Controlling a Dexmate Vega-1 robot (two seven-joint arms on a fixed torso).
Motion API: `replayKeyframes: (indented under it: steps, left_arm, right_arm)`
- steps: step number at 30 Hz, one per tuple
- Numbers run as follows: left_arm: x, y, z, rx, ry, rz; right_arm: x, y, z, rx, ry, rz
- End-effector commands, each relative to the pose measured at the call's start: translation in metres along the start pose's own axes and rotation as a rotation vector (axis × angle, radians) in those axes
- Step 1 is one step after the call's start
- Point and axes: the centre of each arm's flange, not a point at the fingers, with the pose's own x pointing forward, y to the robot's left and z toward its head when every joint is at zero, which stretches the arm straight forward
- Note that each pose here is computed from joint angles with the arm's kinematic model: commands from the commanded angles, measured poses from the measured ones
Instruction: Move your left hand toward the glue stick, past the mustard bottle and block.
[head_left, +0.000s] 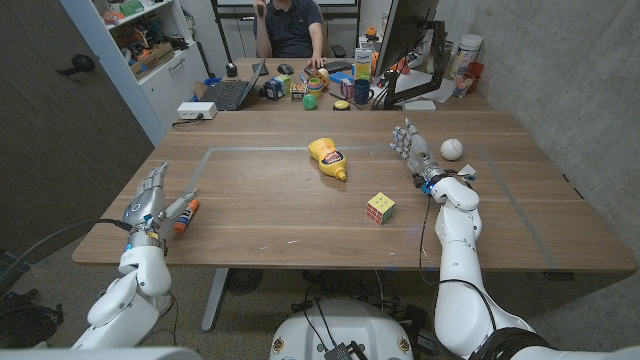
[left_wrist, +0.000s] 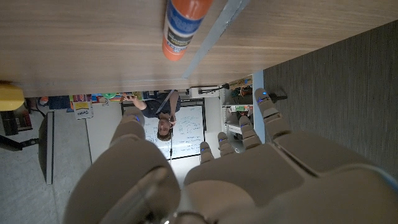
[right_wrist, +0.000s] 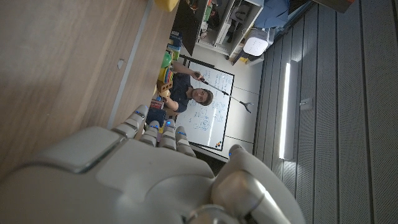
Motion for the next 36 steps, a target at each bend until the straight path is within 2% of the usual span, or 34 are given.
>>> replayKeyframes:
  steps: [1, 15, 25, 36]
  left_arm:
    - [0.0052, -0.0042, 0.0025, 0.037, -0.006, -0.098]
    - [0.0062, -0.0095, 0.0056, 0.039, -0.002, -0.147]
    - [0.0056, -0.01, 0.0089, 0.043, -0.006, -0.137]
    - [0.0076, -0.0112, 0.0122, 0.052, -0.007, -0.169]
  right_arm:
    - [-0.0036, -0.0014, 0.001, 0.003, -0.011, -0.013]
    - [-0.0013, -0.0029, 0.0006, 0.006, -0.02, -0.02]
    - [-0.0001, -0.0043, -0.0015, 0.013, -0.016, -0.024]
    - [-0.0005, -0.0061, -0.0023, 0.013, -0.019, -0.026]
